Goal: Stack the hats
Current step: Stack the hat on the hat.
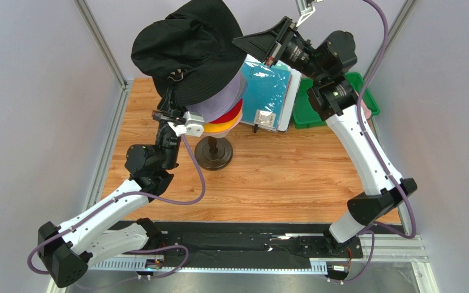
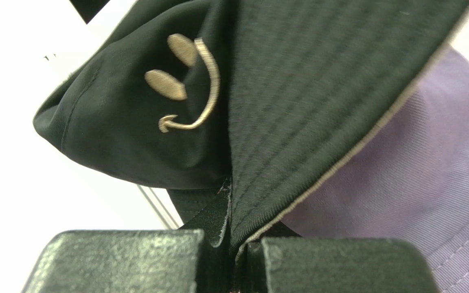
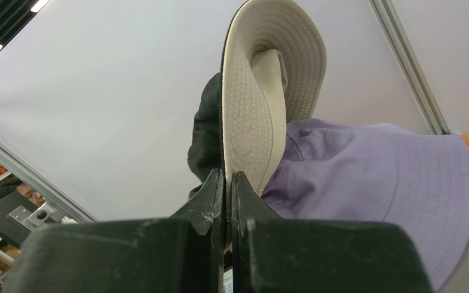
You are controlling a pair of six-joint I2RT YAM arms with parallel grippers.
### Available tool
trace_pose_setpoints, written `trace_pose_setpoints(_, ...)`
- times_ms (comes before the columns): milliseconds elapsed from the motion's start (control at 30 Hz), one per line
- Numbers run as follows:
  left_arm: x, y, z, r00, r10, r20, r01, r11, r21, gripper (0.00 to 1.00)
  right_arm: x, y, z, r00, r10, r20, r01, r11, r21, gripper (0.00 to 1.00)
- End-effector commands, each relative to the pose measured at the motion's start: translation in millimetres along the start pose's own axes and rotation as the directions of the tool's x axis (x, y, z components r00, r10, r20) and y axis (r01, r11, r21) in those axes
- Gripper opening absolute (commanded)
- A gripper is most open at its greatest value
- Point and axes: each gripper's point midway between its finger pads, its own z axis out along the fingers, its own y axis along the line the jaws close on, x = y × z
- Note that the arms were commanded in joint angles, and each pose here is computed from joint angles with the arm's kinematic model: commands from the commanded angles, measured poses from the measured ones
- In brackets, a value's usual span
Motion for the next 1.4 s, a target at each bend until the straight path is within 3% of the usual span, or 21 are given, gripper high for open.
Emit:
trace_pose_setpoints(0, 16, 7, -8, 0.998, -0.038, -0.047, 0.036, 0.999, -0.034, 0.0, 1, -8, -11, 0.998, -0.048, 0.031, 0.046, 0.997, 0.067, 0.0)
trace_pose_setpoints(267, 43, -3, -20, 0.991, -0.073, -0.11, 0.07, 0.997, -0.028, 0.0, 44, -84, -12, 0.997, 0.06, -0.053, -0.047, 0.972, 0.229, 0.0)
trace_pose_setpoints(433, 54, -12, -31, 0.987, -0.097, -0.127, 0.096, 0.995, -0.019, 0.0, 63, -122, -27, 0.992, 0.121, -0.033, -0.106, 0.951, 0.29, 0.0)
trace_pose_setpoints(833, 98, -32, -44, 0.968, -0.102, -0.231, 0.102, 0.995, -0.014, 0.0, 92, -149, -62, 0.991, 0.126, -0.039, -0.101, 0.914, 0.393, 0.0)
trace_pose_setpoints(1367, 107, -58, -73, 0.94, -0.24, -0.24, 0.259, 0.965, 0.046, 0.0, 147, -184, -99, 0.973, 0.228, -0.032, -0.188, 0.867, 0.461, 0.0)
